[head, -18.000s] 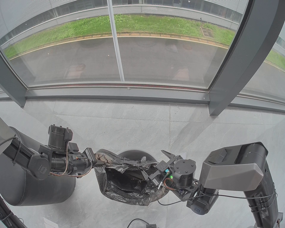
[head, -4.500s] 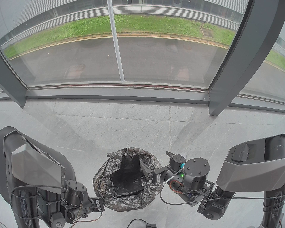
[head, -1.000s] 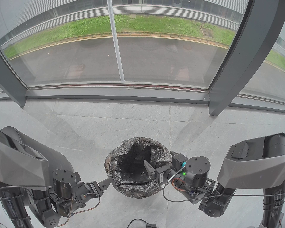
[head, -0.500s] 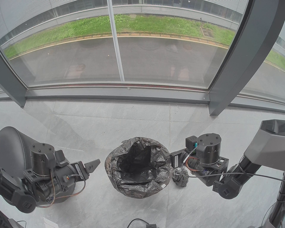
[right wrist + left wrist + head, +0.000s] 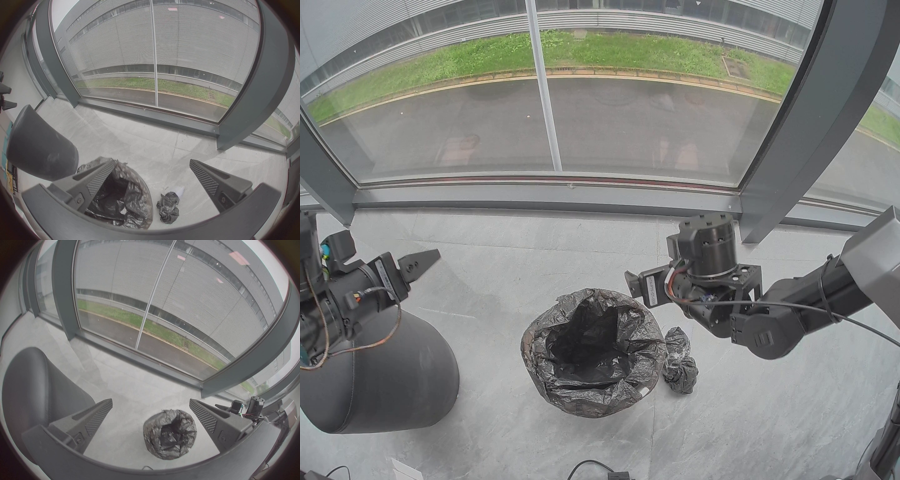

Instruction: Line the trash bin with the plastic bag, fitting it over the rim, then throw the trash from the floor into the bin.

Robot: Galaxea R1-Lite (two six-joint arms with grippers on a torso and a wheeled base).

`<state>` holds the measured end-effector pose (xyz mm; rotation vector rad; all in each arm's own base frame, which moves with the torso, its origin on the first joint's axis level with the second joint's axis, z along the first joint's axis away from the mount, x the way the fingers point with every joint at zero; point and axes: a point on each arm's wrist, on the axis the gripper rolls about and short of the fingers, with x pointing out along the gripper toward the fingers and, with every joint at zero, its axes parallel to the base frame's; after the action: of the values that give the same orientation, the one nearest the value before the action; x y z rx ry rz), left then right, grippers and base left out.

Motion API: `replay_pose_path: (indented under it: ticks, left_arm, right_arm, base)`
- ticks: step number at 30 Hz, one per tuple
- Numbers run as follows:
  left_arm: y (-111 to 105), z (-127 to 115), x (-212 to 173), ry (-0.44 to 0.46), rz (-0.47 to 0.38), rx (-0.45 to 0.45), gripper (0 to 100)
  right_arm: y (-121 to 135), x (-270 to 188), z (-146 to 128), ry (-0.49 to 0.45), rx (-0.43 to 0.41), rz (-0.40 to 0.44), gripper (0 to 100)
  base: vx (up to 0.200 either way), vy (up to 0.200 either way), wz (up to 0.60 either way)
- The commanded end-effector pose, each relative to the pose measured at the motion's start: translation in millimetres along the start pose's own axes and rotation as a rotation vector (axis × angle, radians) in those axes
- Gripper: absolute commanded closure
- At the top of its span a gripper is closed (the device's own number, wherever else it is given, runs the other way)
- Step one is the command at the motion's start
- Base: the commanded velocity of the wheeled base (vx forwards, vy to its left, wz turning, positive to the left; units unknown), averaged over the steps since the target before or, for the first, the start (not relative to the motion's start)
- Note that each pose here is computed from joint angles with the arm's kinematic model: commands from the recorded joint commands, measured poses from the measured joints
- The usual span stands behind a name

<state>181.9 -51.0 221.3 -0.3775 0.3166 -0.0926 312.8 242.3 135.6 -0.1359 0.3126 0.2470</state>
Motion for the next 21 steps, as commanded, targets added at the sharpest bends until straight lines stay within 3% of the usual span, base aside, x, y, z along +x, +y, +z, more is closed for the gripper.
replay_pose_path:
  ticks: [1,11,21]
  left_arm:
    - [12.1,30.5,-33.7,-0.178,0.064,0.02,0]
    - [14.9,30.8,-31.0,-0.174,0.08,0.014,0]
    - [17.4,24.1,-22.2,-0.137,0.092,0.014,0]
  right_arm:
    - [20.2,18.5,27.9,-0.035,0.014,0.0,0]
    - [90.1,82.8,-0.4,-0.047,-0.044,0.017,0]
    - [113.8,83.6,-12.0,-0.046,-0.058,0.051,0]
  base:
    - [0.0,0.0,0.0]
    - [0.0,0.0,0.0]
    - [0.0,0.0,0.0]
